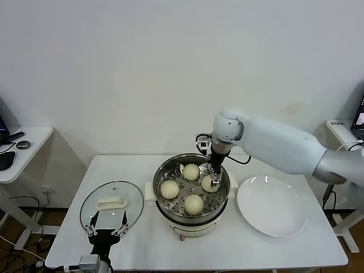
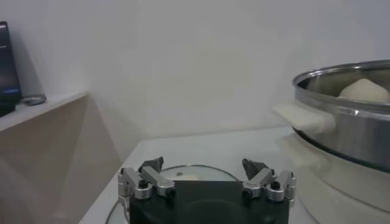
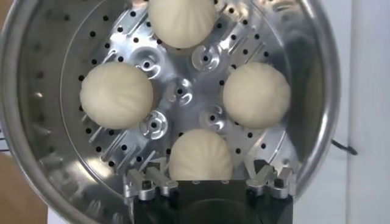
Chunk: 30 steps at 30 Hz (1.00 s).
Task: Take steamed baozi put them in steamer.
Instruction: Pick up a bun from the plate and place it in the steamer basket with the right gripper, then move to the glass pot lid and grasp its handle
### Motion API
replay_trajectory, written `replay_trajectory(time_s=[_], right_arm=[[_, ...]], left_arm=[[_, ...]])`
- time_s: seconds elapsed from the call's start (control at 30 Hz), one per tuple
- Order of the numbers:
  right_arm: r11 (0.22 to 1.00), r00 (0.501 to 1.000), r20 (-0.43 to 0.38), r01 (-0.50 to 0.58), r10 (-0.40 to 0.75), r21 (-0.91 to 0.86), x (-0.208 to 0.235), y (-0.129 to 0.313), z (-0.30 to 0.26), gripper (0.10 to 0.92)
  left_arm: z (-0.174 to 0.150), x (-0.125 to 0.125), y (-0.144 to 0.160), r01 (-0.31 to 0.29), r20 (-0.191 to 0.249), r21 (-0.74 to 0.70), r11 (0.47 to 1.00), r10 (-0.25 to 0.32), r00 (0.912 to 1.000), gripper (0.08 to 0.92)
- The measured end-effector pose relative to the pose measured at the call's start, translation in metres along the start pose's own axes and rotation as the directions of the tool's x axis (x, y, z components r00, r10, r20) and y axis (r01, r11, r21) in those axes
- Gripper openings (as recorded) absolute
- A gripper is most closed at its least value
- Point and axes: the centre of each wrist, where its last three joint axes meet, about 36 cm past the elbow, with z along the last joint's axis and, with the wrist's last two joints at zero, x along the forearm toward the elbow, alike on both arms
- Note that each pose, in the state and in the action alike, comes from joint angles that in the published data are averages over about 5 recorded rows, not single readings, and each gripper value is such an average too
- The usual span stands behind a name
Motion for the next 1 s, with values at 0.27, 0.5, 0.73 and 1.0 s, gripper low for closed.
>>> replay_trajectory(time_s=[0.27, 0.5, 0.73, 1.0], right_arm=[[0.992, 0.963, 0.239, -0.116, 0.125, -0.05, 0.057, 0.002, 0.04, 0.823], [0.932, 0.793, 0.489, -0.315, 0.363, -0.18, 0.103, 0.015, 0.094, 0.823], [0.792, 0.505, 0.611, -0.427, 0.61, -0.437, 0.101, 0.047, 0.159, 0.823], [0.529, 0.122, 0.52, -0.327, 0.845, -0.783, 0.036, 0.106, 0.228, 0.823]], left_arm=[[-0.007, 0.001, 0.005, 0.016, 0.027, 0.015, 1.0, -0.017, 0.9995, 0.823], [-0.012, 0.005, 0.007, 0.026, 0.063, 0.045, 0.999, -0.029, 0.9976, 0.823], [-0.016, 0.005, 0.013, 0.054, 0.102, 0.055, 0.997, -0.059, 0.993, 0.823], [-0.014, -0.011, 0.032, 0.093, 0.152, -0.037, 0.995, -0.086, 0.9847, 0.823]])
